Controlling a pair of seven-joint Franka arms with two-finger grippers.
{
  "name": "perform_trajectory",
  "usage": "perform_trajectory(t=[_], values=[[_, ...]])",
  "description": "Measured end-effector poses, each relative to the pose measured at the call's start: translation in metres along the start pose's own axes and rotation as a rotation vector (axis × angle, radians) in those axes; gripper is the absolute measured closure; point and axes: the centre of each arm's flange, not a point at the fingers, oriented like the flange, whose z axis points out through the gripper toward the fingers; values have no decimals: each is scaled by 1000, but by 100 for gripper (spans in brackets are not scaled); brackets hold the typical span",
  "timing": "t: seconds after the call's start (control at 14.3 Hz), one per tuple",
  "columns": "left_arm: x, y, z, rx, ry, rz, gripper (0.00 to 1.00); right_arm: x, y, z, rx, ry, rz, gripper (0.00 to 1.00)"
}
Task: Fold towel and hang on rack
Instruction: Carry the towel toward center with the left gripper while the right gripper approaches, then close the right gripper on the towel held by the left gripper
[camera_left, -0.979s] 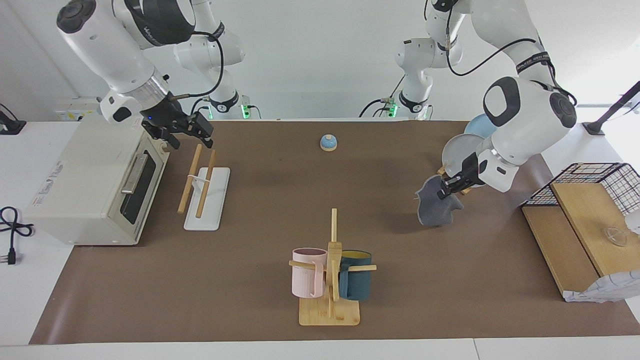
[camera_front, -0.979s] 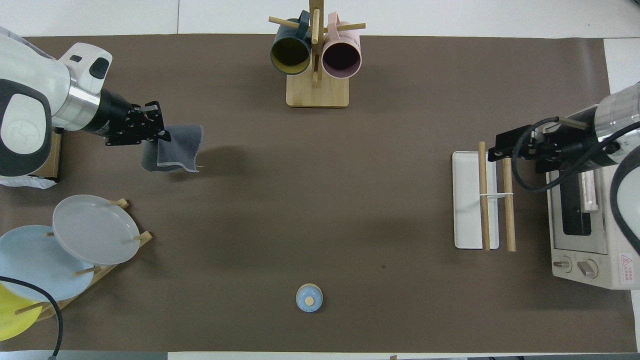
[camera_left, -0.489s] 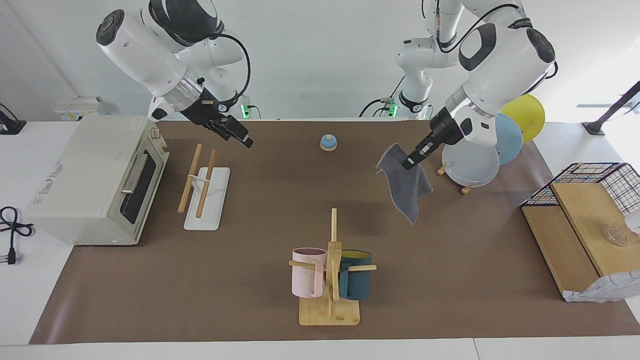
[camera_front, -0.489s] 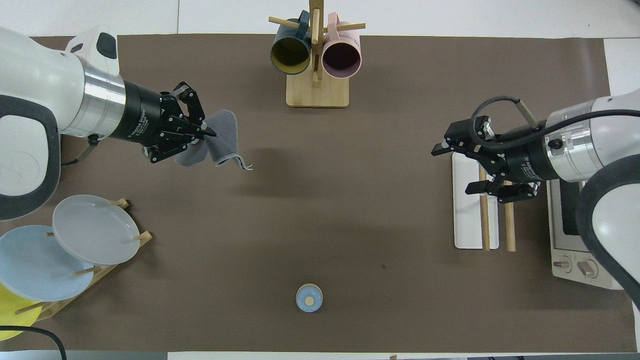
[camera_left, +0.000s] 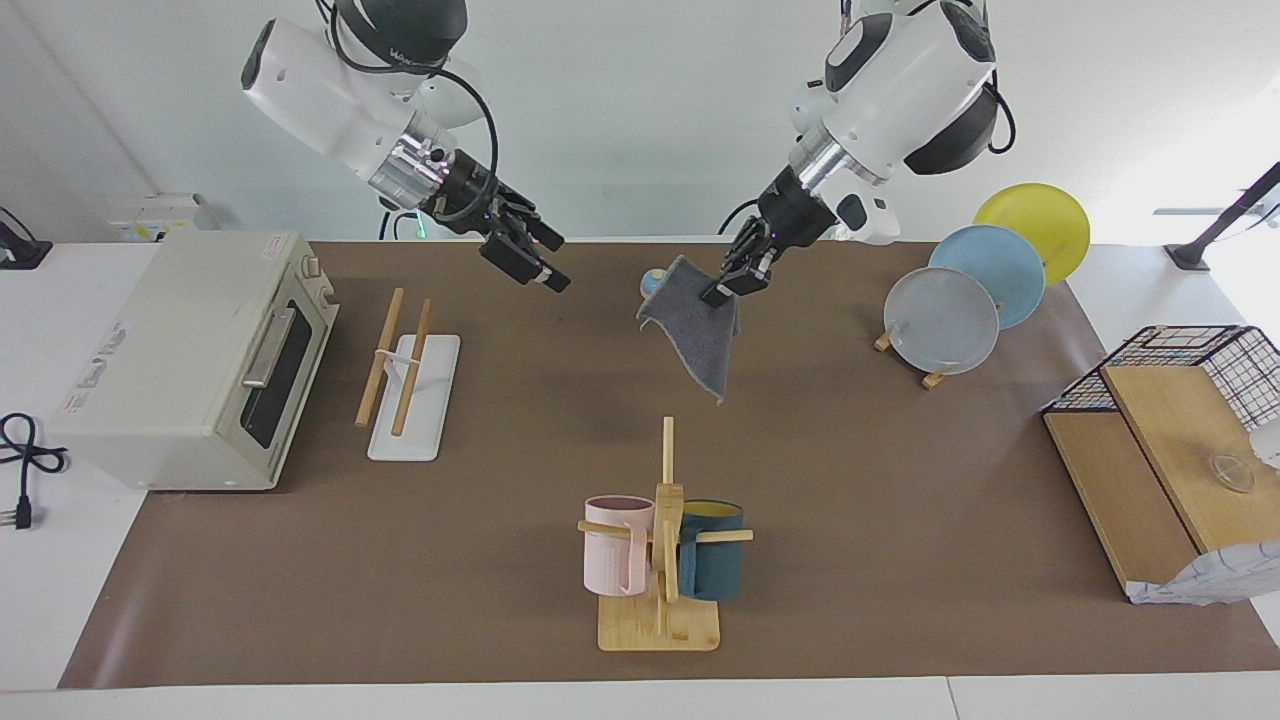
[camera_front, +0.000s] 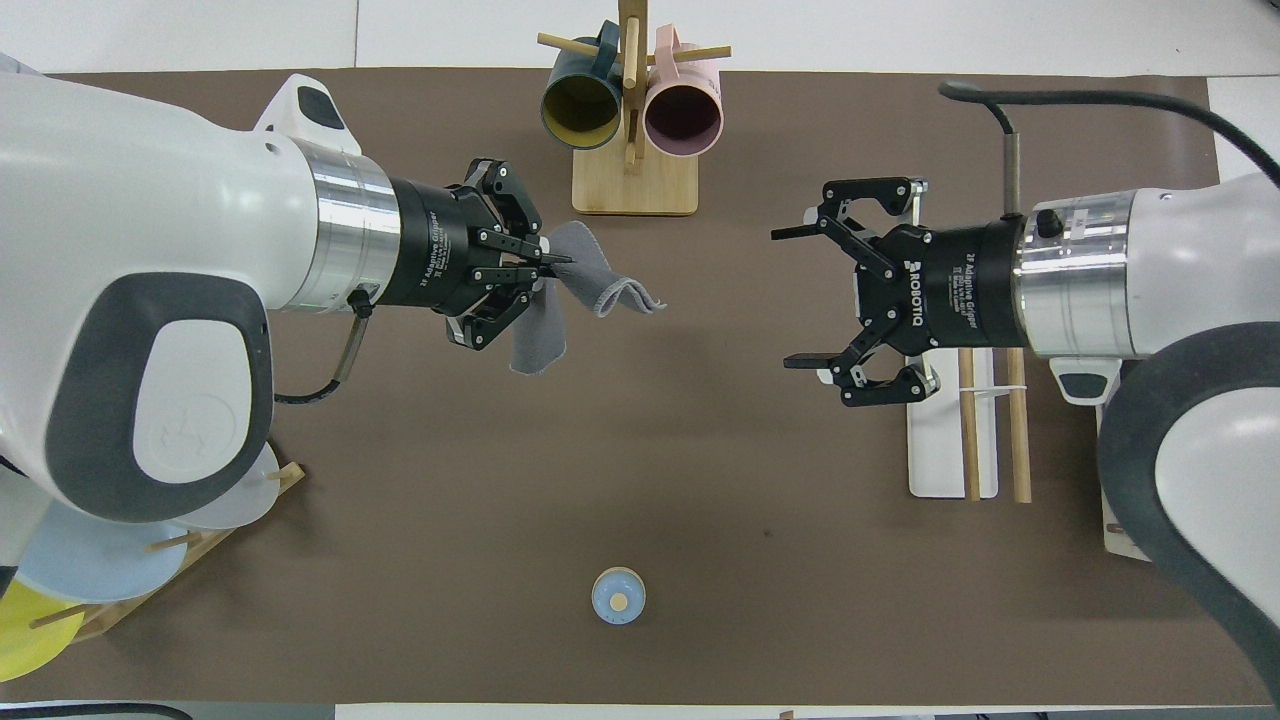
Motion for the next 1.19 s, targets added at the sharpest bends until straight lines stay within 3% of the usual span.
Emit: perform_trajectory(t=[0.21, 0.49, 1.05, 1.19], values=[[-20, -1, 4, -37, -39, -97, 96, -18, 7, 25, 7, -3, 35, 0], [-37, -12, 19, -51, -46, -151, 96, -16, 10, 33, 12, 0, 50, 0], [-39, -18, 21, -65, -43, -197, 96, -27, 12, 49, 55, 7, 29, 0], [-39, -18, 21, -66, -43, -204, 96, -29, 13, 52, 53, 8, 9, 4]])
